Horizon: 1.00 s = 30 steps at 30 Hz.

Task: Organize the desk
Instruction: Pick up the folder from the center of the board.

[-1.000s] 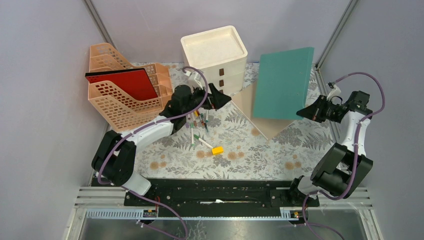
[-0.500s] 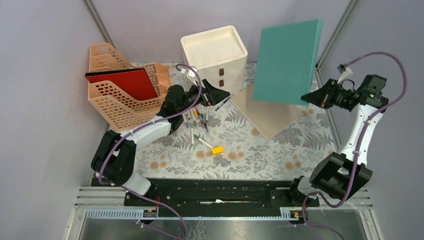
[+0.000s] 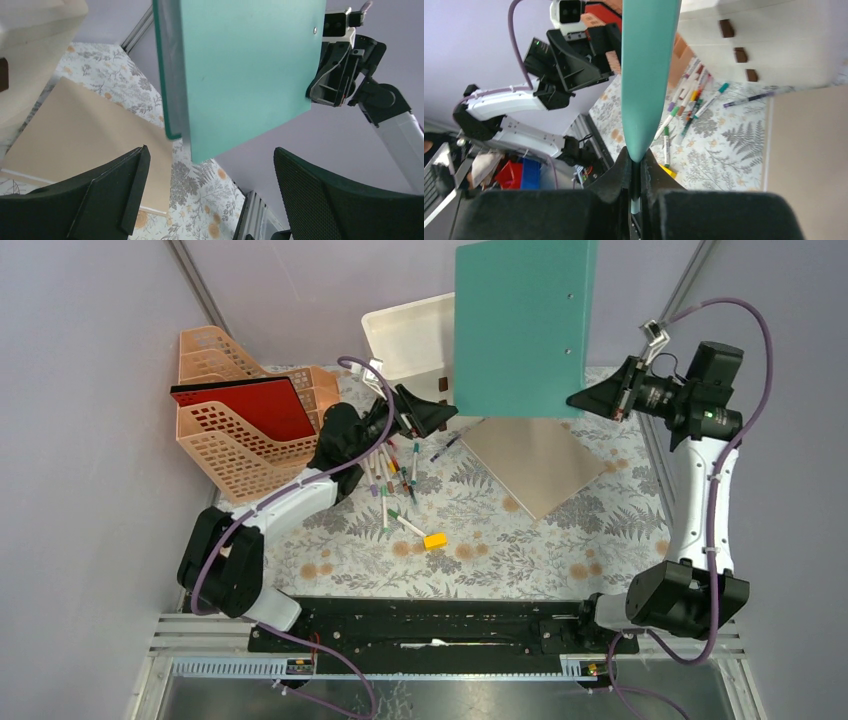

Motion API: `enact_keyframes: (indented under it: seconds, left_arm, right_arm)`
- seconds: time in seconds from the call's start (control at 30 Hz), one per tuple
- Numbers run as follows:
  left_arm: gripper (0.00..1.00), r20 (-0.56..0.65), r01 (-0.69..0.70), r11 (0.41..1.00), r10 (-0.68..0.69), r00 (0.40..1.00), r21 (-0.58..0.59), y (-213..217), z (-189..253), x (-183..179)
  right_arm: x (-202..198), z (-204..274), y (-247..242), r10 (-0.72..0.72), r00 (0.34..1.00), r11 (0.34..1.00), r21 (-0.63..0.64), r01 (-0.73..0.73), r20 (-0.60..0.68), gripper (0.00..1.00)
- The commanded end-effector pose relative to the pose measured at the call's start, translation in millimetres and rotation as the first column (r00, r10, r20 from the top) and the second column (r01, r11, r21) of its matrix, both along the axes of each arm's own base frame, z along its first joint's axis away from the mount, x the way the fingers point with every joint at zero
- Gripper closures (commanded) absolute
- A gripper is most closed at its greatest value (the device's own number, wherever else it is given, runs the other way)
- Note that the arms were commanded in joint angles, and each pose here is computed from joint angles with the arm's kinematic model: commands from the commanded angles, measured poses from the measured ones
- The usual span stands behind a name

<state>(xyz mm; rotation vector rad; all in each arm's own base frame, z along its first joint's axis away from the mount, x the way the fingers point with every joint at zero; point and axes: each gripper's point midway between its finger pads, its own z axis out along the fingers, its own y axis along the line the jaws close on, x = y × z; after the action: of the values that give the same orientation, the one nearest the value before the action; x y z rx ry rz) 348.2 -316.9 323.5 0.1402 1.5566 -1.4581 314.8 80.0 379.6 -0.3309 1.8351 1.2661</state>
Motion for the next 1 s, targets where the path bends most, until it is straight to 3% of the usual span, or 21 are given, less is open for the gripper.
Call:
enact_keyframes:
  seconds: [0.0, 0.23, 0.5, 0.67, 0.83, 0.87, 0.97]
  left_arm:
    - [0.01, 0.133, 0.023, 0.997, -0.014, 0.991, -0.072, 13.5, 43.3, -15.1]
    - [0.05, 0.160, 0.115, 0.982, -0.090, 0.983, -0.152, 21.5, 59.8, -31.6]
    - [0.40, 0.227, 0.211, 0.943, -0.153, 0.962, -0.259, 55.9, 85.1, -51.3]
    - [0.54, 0.259, 0.265, 0.939, -0.206, 0.944, -0.220, 55.5, 92.9, -65.1]
    - [0.61, 0.275, 0.290, 0.937, -0.232, 0.933, -0.195, 55.9, 97.0, -75.2]
    - [0.67, 0.274, 0.291, 0.939, -0.235, 0.932, -0.185, 55.9, 97.0, -76.0]
    - [0.99, 0.258, 0.297, 0.944, -0.254, 0.932, -0.144, 55.1, 93.6, -76.8]
  right_arm:
    - [-27.1, 30.9, 42.0, 0.186, 0.977, 0.982, 0.026, -0.189, 0.102, 1.00]
    - [-45.7, 33.2, 70.8, 0.302, 0.948, 0.950, 0.056, -0.308, 0.099, 1.00]
    - [-46.9, 17.4, 75.2, 0.342, 0.938, 0.935, 0.082, -0.345, 0.059, 1.00]
    - [-44.8, 3.0, 83.7, 0.353, 0.936, 0.931, 0.092, -0.353, 0.023, 1.00]
    - [-42.9, -5.2, 89.7, 0.362, 0.932, 0.928, 0.093, -0.361, 0.009, 1.00]
    - [-41.8, -5.8, 90.2, 0.360, 0.933, 0.929, 0.091, -0.359, 0.009, 1.00]
    - [-39.1, -9.6, 90.0, 0.349, 0.937, 0.934, 0.084, -0.348, 0.009, 0.99]
